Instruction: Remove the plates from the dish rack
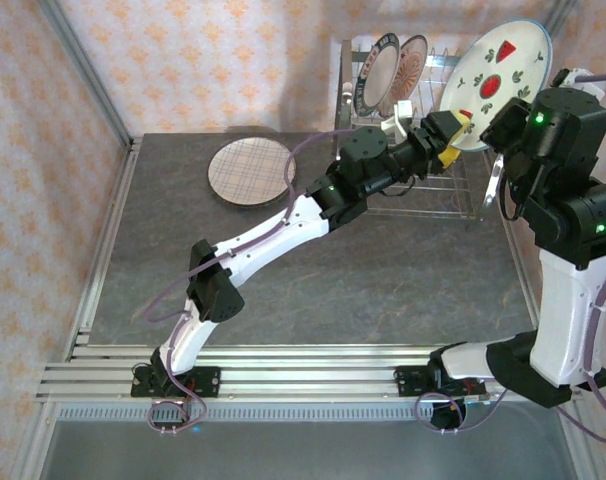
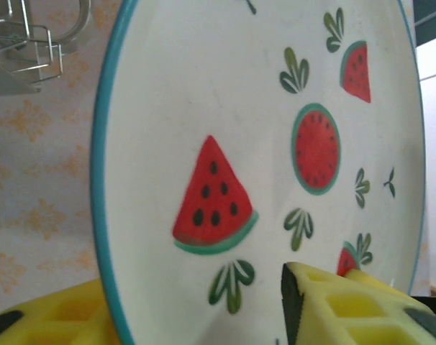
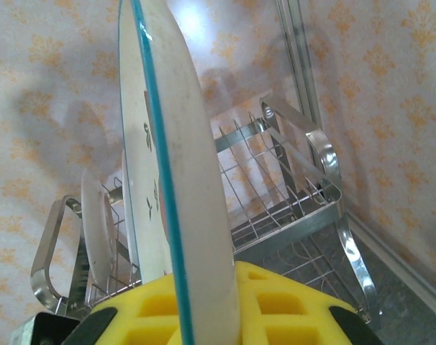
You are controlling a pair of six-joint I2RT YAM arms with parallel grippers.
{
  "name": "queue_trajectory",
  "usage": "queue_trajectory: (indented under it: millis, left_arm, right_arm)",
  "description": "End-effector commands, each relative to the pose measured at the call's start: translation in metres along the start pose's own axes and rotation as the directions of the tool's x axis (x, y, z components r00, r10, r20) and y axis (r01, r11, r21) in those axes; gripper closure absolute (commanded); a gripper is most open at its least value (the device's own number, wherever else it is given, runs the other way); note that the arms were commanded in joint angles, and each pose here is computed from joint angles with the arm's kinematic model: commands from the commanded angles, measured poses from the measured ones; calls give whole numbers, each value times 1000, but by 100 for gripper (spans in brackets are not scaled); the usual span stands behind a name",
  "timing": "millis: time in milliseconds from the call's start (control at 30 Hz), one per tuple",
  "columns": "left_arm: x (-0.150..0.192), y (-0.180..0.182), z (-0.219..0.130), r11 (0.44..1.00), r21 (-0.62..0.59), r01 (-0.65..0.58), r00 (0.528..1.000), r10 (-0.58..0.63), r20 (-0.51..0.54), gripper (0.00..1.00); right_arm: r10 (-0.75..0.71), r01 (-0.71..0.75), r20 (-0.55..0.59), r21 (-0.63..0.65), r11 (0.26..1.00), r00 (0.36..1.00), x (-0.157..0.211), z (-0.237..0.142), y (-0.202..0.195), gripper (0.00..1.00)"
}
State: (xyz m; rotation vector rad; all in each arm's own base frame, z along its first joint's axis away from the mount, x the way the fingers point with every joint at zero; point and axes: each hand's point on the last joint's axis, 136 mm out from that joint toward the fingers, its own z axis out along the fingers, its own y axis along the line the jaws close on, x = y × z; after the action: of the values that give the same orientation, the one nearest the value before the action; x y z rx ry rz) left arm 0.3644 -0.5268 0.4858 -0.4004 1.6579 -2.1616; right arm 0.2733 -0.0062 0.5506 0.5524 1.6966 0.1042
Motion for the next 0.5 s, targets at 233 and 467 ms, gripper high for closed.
queue_trajectory:
  millis: [233,467]
  left_arm:
    - [9,-28,-7,997,68,-28,999,29,-24,92]
    - [12,-36,-17,996,68,-62,997,65,-31,100]
  right_arm:
    - [177,-173,30,-108,979,984,-10,-21,5,100]
    - [177,-174,21,-109,979,984,-7,-22,4,100]
